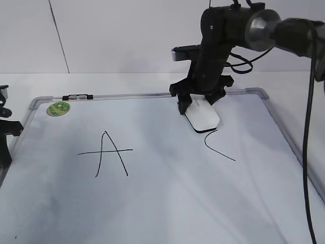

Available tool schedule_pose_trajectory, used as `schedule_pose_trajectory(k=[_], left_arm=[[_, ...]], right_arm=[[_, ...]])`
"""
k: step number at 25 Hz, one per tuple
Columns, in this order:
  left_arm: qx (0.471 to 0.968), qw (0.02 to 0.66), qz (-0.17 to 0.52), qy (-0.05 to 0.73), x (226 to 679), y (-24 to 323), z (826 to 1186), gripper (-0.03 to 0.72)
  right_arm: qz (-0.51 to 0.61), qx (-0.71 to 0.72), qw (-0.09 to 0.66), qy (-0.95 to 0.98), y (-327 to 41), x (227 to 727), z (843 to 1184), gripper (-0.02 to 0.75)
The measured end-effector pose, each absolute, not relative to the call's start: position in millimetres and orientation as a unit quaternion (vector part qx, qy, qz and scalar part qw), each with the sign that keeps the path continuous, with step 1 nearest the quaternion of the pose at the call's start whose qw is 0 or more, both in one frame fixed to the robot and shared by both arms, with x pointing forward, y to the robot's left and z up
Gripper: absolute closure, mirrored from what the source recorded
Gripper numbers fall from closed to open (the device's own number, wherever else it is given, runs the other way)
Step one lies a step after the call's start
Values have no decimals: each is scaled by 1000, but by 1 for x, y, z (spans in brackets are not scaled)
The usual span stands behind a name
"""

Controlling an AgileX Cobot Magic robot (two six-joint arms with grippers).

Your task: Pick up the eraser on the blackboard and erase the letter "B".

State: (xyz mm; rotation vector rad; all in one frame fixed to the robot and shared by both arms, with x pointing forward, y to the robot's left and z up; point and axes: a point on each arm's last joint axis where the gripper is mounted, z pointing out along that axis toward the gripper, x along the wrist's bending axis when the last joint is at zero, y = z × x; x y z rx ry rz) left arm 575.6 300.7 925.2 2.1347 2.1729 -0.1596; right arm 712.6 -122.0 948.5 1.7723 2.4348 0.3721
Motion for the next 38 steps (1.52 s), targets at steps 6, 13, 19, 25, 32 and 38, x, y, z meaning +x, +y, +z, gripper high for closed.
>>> schedule_pose_trajectory(k=[6, 13, 19, 25, 32, 38], left_arm=[[700, 45, -52, 711, 576, 301, 925, 643], [700, 45, -52, 711, 576, 301, 925, 643], [699, 46, -52, 712, 576, 301, 925, 643], [699, 46, -52, 712, 576, 301, 925, 643], [699, 46, -52, 712, 576, 301, 925, 643], [699, 46, -52, 712, 576, 301, 925, 643]], right_arm=[[154, 557, 24, 816, -97, 708, 980, 166], [166, 490, 20, 855, -28, 674, 988, 167], [155, 457, 30, 875, 3, 660, 971, 167], [132, 453, 42, 881, 5, 664, 946, 167], [112, 465, 93, 874, 0, 670, 943, 167], [85, 505, 149, 846, -37, 695, 944, 167]])
